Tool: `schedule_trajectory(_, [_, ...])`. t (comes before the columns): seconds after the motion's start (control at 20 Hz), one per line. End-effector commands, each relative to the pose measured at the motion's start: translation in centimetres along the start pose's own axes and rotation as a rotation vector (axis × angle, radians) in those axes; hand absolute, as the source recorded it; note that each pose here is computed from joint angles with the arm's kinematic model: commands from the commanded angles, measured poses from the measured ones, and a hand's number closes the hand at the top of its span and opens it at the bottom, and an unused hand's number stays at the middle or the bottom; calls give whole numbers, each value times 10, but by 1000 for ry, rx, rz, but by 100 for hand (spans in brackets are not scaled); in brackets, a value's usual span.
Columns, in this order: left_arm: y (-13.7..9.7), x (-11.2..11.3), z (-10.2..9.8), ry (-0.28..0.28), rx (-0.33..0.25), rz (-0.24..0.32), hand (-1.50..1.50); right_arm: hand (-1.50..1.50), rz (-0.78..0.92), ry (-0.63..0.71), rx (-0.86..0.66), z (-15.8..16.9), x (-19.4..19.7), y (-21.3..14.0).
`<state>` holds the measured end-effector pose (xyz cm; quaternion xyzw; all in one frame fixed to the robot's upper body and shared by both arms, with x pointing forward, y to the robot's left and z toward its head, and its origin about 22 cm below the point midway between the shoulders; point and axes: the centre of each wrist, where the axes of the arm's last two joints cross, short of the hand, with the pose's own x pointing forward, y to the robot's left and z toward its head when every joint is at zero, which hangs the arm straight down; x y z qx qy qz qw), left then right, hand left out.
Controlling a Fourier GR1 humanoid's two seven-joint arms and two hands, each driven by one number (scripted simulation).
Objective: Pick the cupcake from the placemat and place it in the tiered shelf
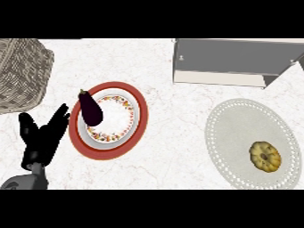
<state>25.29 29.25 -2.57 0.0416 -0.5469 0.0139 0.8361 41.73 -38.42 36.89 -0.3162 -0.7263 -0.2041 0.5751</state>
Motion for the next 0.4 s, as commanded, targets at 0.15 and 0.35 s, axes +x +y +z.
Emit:
schedule_trajectory(0.15, [-9, 3, 7, 48, 5, -3, 0, -150, -25, 46, -3, -18, -17, -82])
schedule_trajectory(0.35, [-1, -3, 1, 29, 0, 13, 0, -150, -42, 46, 19, -23, -18, -121])
